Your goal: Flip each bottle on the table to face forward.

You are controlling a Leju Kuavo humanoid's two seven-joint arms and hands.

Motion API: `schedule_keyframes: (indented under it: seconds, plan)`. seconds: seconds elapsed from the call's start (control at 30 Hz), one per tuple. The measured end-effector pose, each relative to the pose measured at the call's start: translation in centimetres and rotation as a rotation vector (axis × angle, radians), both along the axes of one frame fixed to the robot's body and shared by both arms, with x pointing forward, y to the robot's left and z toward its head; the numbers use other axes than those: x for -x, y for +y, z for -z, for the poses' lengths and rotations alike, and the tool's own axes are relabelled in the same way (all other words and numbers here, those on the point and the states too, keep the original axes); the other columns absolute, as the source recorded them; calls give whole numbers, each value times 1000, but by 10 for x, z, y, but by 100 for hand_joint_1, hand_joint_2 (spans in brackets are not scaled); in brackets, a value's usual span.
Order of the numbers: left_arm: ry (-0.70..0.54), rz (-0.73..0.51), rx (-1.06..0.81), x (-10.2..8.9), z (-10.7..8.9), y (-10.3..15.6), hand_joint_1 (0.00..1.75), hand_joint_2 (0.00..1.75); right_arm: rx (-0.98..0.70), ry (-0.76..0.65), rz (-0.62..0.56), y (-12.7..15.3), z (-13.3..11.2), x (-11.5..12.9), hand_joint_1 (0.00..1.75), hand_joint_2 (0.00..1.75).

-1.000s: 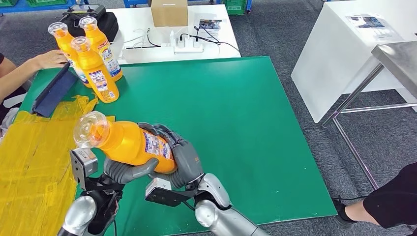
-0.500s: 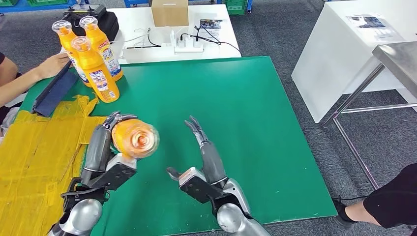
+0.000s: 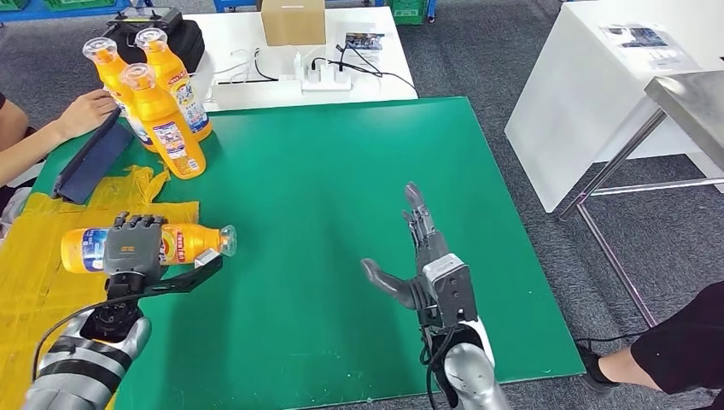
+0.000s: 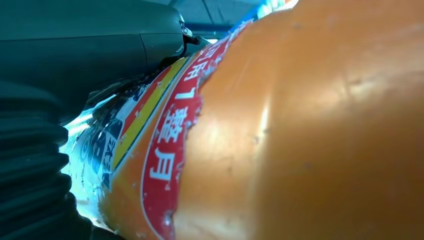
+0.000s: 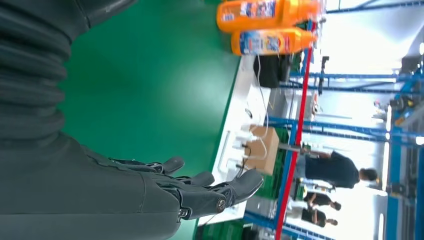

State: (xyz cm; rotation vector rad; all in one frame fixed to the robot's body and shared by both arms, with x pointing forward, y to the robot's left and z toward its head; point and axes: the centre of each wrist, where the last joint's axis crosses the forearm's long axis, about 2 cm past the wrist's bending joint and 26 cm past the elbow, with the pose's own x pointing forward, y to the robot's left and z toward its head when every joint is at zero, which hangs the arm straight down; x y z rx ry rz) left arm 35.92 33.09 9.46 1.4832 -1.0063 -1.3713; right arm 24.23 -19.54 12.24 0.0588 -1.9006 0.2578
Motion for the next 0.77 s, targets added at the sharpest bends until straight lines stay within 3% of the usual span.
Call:
schedule_keyframes:
  seconds: [0.17, 0.2, 0.3, 0.33, 0.53, 0.77]
  plan:
    - [112, -111, -28, -4, 16, 17, 175, 175, 2, -14, 5, -4, -3, -1, 0, 175]
    - [132, -134, -25, -5, 18, 21, 167, 175, 6, -16, 4, -4, -3, -1, 0, 175]
    - [172, -197, 0, -8, 21, 32, 37, 175, 18, -24, 3, -4, -4, -2, 0, 175]
    - [180, -211, 11, -8, 22, 35, 1, 175, 21, -26, 4, -4, -5, -2, 0, 175]
    - [188, -220, 88, -7, 25, 47, 0, 175, 31, -29, 13, -5, -4, -4, 0, 175]
    - [131, -129, 193, -4, 28, 44, 0, 175, 36, -26, 19, -7, -3, -4, 0, 175]
